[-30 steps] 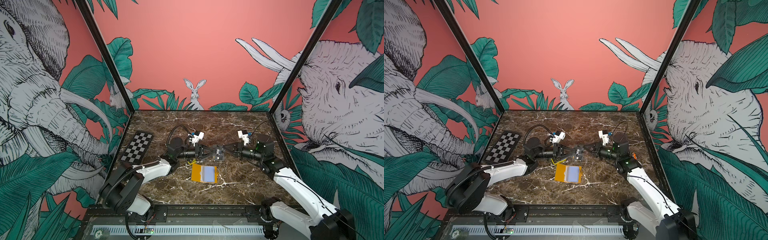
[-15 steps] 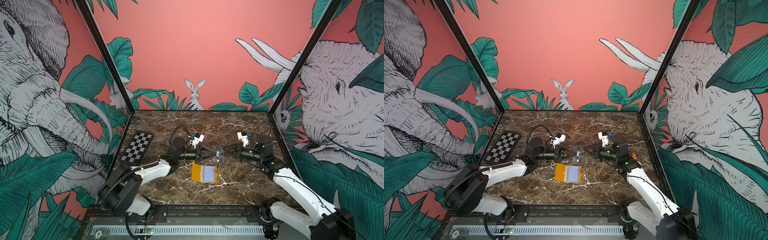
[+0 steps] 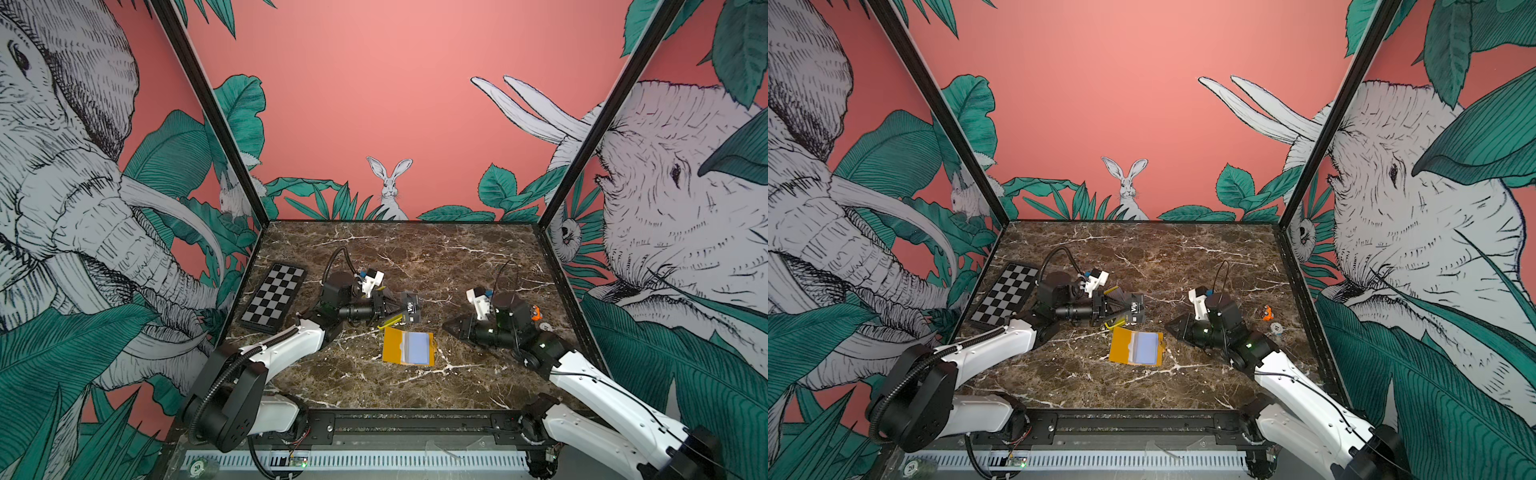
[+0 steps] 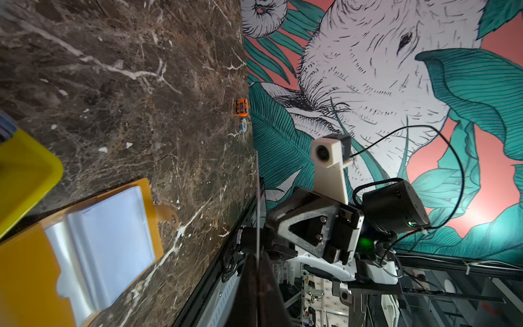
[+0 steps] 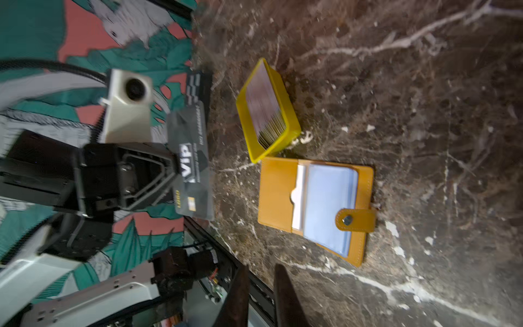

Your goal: Put the credit cards into the card holder

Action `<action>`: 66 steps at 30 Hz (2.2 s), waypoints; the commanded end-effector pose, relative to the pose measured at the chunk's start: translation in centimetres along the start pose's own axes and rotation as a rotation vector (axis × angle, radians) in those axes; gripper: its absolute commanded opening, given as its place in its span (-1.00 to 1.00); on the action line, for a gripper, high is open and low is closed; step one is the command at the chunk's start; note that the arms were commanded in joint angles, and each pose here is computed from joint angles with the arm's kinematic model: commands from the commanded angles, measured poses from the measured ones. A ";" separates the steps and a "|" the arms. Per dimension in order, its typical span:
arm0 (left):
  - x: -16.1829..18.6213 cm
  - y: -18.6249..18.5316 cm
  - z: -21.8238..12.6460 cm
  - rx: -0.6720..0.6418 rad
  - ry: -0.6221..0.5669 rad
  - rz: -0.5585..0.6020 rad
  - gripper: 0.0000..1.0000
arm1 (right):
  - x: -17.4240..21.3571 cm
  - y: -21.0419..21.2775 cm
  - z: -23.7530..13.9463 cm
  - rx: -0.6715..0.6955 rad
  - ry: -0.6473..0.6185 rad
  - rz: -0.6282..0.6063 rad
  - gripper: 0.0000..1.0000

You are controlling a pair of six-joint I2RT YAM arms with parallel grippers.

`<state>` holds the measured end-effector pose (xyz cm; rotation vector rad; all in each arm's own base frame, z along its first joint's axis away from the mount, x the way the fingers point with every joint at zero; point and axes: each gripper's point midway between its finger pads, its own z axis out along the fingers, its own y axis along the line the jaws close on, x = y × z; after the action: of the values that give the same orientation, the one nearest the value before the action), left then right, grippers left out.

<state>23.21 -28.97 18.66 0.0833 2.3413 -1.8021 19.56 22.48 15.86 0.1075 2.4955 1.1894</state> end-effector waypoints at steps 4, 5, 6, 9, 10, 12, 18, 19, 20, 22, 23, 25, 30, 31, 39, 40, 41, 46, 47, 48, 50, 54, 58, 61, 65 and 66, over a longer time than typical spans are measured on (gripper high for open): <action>2.3 3.2 -1.7 -0.155 0.005 0.054 -0.96 | 1.7 -4.8 1.7 0.286 -0.010 -0.102 -0.55; 2.5 3.5 -1.8 -0.158 0.005 0.051 -0.96 | 1.9 -5.2 1.9 0.305 -0.005 -0.112 -0.53; 2.7 3.7 -1.8 -0.160 0.002 0.048 -0.96 | 2.1 -5.5 2.4 0.323 0.004 -0.124 -0.47; 3.0 4.6 -2.1 -0.179 -0.010 0.039 -0.96 | 2.6 -6.1 3.6 0.358 0.032 -0.156 -0.33; 3.0 4.8 -2.1 -0.185 -0.016 0.041 -0.96 | 2.7 -6.0 4.0 0.364 0.043 -0.169 -0.28; 3.1 5.1 -2.2 -0.194 -0.023 0.039 -0.96 | 2.9 -5.9 4.8 0.378 0.063 -0.196 -0.18; 3.0 4.9 -2.4 -0.196 -0.036 0.047 -0.95 | 2.8 -6.2 6.8 0.429 0.088 -0.239 0.06; 3.0 4.9 -2.4 -0.196 -0.037 0.048 -0.95 | 2.8 -6.1 7.0 0.428 0.089 -0.245 0.07; 3.0 4.9 -2.4 -0.198 -0.036 0.049 -0.96 | 2.7 -6.1 7.3 0.436 0.092 -0.252 0.07; 3.0 5.1 -2.5 -0.206 -0.037 0.047 -0.95 | 2.5 -6.3 7.5 0.460 0.092 -0.260 0.08; 3.1 5.2 -2.5 -0.207 -0.036 0.048 -0.95 | 2.4 -6.6 7.6 0.478 0.091 -0.262 0.08; 3.1 5.2 -2.5 -0.206 -0.037 0.048 -0.95 | 2.3 -7.0 7.8 0.505 0.091 -0.263 0.06; 3.0 5.1 -2.4 -0.205 -0.038 0.050 -0.95 | 2.2 -8.0 8.5 0.549 0.100 -0.265 -0.11; 3.0 5.2 -2.4 -0.206 -0.038 0.049 -0.95 | 2.2 -8.1 8.6 0.551 0.099 -0.266 -0.14; 3.4 5.5 -2.2 -0.204 -0.034 0.043 -0.95 | 1.8 -9.9 8.2 0.638 0.084 -0.305 -0.54; 3.4 5.5 -2.1 -0.206 -0.032 0.043 -0.95 | 1.7 -9.8 8.1 0.638 0.083 -0.313 -0.62; 3.5 5.5 -2.0 -0.209 -0.029 0.046 -0.95 | 1.8 -10.0 8.0 0.643 0.088 -0.322 -0.71; 4.3 5.9 -1.1 -0.230 -0.007 0.060 -0.95 | 1.5 -10.6 7.3 0.688 0.093 -0.365 -0.90; 4.5 6.0 -0.9 -0.237 -0.002 0.060 -0.95 | 1.3 -10.8 7.1 0.702 0.091 -0.374 -0.90; 4.6 6.3 -0.7 -0.247 -0.001 0.057 -0.95 | 1.0 -10.9 6.8 0.716 0.088 -0.384 -0.90; 4.8 6.5 -0.2 -0.253 -0.006 0.051 -0.96 | 0.7 -11.1 6.5 0.733 0.084 -0.400 -0.90; 4.9 7.4 0.6 -0.257 -0.020 0.018 -0.95 | 0.2 -11.2 6.3 0.737 0.075 -0.405 -0.85; 5.0 8.6 1.2 -0.289 -0.035 -0.003 -0.96 | 0.0 -11.0 6.3 0.719 0.069 -0.404 -0.68; 5.0 9.1 1.4 -0.304 -0.033 -0.003 -0.98 | 0.0 -10.2 6.1 0.686 0.065 -0.402 -0.52; 4.7 9.3 1.4 -0.313 -0.050 0.006 -1.00 | 0.5 -9.0 5.2 0.610 0.042 -0.366 -0.49; 4.6 9.3 1.4 -0.314 -0.052 0.008 -1.00 | 0.7 -8.6 5.0 0.583 0.035 -0.356 -0.48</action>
<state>19.71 -28.18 8.34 0.0090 2.5871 -1.4041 22.24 20.86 5.45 -0.2276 2.6744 0.2424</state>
